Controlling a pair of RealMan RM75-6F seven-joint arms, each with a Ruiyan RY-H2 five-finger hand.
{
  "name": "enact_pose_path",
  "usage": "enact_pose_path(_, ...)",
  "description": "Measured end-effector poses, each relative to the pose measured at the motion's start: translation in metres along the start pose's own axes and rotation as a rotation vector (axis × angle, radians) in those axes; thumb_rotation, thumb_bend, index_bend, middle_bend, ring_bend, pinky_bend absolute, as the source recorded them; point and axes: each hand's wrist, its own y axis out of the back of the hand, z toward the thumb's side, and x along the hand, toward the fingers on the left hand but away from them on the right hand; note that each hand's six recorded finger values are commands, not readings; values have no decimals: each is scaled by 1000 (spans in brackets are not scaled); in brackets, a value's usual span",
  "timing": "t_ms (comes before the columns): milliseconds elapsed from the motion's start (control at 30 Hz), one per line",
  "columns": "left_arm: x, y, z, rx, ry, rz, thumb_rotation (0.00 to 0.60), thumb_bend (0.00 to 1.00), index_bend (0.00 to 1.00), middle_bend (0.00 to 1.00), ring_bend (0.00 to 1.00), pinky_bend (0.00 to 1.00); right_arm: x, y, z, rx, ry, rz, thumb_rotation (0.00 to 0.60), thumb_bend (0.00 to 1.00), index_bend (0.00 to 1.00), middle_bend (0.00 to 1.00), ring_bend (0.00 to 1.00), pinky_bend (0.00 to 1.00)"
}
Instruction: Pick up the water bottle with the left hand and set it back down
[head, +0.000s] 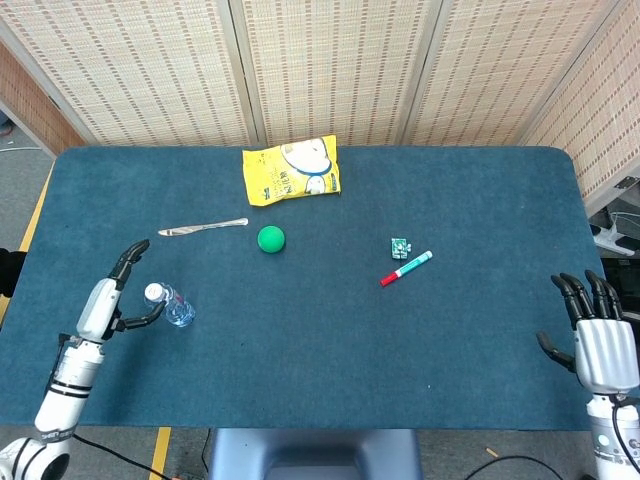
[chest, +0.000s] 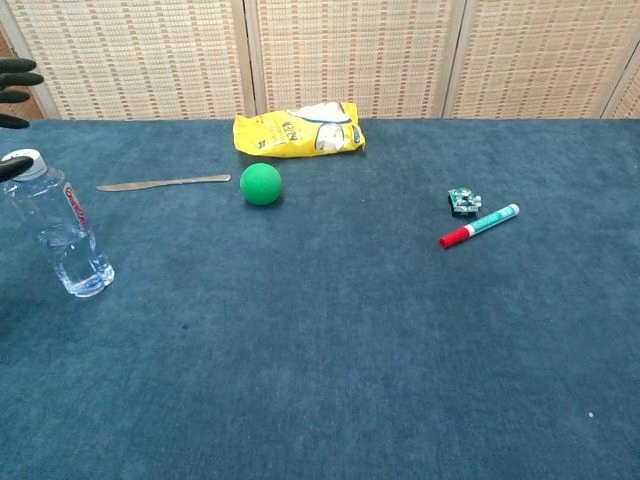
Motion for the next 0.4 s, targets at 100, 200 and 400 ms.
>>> enact_pose_path(100,-7,19,-8,186,12,-28,600,344,0,0,0,133,0,0,1,-2,2,2,600,133,141,137,0,85)
enact_pose_path(200,-15,36,-20,368,54,-54,600,351,0,0,0,133,0,-1,1,5,3,4,600,133,141,137,0,85)
enact_pose_path(400,-33,53,-47,663,168,-87,600,360,8,0,0,145,0,-4,2,18,-1,4,600,133,141,137,0,85)
